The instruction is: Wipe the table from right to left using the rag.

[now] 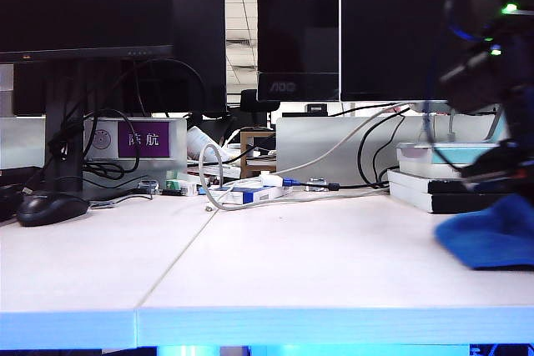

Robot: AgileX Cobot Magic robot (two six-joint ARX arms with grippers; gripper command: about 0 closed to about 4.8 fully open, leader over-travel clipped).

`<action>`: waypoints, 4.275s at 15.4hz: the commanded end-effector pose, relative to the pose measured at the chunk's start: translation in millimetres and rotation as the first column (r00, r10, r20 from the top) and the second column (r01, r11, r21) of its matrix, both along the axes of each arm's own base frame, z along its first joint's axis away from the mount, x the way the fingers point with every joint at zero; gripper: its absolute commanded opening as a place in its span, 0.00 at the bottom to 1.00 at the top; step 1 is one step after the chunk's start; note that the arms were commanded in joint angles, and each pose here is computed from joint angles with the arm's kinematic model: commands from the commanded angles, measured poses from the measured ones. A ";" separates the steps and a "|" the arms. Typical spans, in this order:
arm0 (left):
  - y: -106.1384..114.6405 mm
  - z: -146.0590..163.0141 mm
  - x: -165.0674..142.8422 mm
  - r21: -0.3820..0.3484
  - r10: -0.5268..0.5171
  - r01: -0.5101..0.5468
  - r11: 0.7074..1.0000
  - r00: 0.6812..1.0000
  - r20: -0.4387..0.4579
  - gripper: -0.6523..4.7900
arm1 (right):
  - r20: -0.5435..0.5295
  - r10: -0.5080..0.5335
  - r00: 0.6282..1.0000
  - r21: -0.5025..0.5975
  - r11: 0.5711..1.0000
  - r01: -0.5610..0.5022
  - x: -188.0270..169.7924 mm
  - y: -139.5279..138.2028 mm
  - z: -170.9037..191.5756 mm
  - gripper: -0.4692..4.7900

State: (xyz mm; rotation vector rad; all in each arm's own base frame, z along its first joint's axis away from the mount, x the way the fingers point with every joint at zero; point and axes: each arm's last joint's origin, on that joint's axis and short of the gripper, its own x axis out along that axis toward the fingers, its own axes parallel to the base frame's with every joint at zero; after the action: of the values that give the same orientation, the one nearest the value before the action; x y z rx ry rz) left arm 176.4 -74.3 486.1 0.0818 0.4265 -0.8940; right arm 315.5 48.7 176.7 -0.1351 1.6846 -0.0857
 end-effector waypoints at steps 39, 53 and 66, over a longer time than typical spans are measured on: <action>13.3 -8.3 -36.8 0.156 -0.021 0.031 0.987 0.998 -0.067 0.11 | 0.244 0.281 0.928 0.368 0.859 -0.357 -20.0 238.9 -6.0 0.08; 13.5 -8.4 -37.2 0.156 -0.021 0.031 0.987 0.997 -0.069 0.11 | 0.319 0.355 0.879 0.392 0.795 -0.463 -22.2 299.7 -2.9 0.08; 14.9 -7.1 -41.6 0.145 -0.013 0.023 0.989 0.997 -0.070 0.11 | 0.380 0.417 0.826 0.507 0.653 -0.563 -21.7 376.4 -1.9 0.08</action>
State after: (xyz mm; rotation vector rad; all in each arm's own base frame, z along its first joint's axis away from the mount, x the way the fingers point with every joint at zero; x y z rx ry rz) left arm 137.1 -60.0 476.1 0.1907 0.5759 -0.8846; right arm 296.0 420.0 176.2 -0.0998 1.3130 0.7993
